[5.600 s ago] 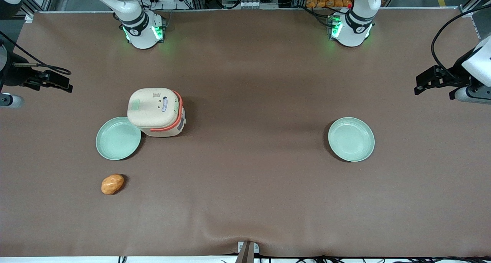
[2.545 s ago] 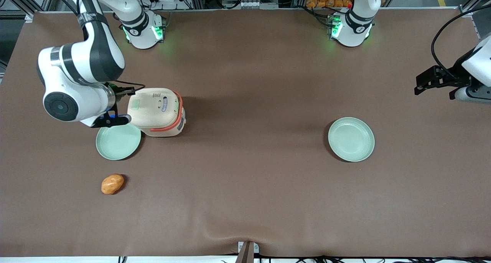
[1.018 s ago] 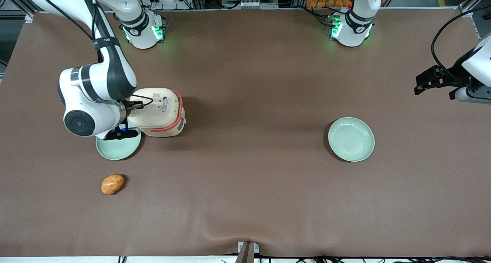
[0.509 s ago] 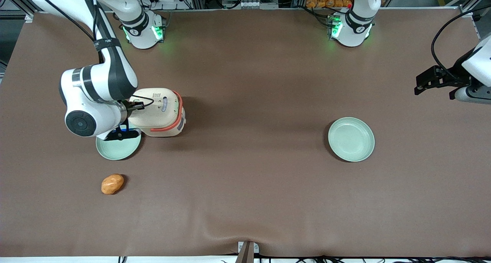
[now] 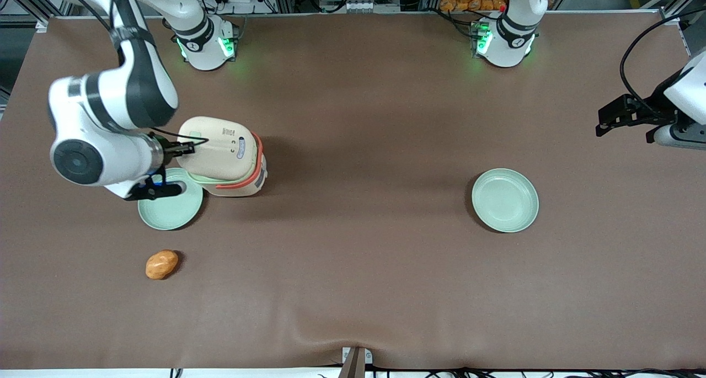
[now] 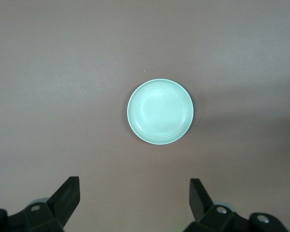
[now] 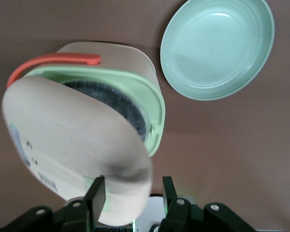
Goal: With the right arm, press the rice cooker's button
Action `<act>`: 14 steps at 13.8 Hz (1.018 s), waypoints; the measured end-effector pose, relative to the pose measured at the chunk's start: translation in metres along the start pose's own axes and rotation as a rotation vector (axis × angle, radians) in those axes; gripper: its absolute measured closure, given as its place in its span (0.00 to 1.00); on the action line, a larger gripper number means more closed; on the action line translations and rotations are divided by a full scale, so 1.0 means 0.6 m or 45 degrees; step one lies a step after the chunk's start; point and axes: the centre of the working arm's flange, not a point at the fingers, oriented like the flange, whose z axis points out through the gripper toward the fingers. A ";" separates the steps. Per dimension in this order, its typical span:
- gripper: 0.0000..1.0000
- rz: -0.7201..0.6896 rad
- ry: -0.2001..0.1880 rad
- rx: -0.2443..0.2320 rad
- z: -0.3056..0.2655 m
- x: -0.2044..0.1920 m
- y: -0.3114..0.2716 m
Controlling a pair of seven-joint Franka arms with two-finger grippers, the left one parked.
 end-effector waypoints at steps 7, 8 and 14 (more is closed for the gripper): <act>0.00 0.016 0.192 0.018 -0.164 -0.112 0.024; 0.00 0.025 0.219 0.022 -0.181 -0.129 0.033; 0.00 0.059 0.382 0.043 -0.262 -0.232 0.068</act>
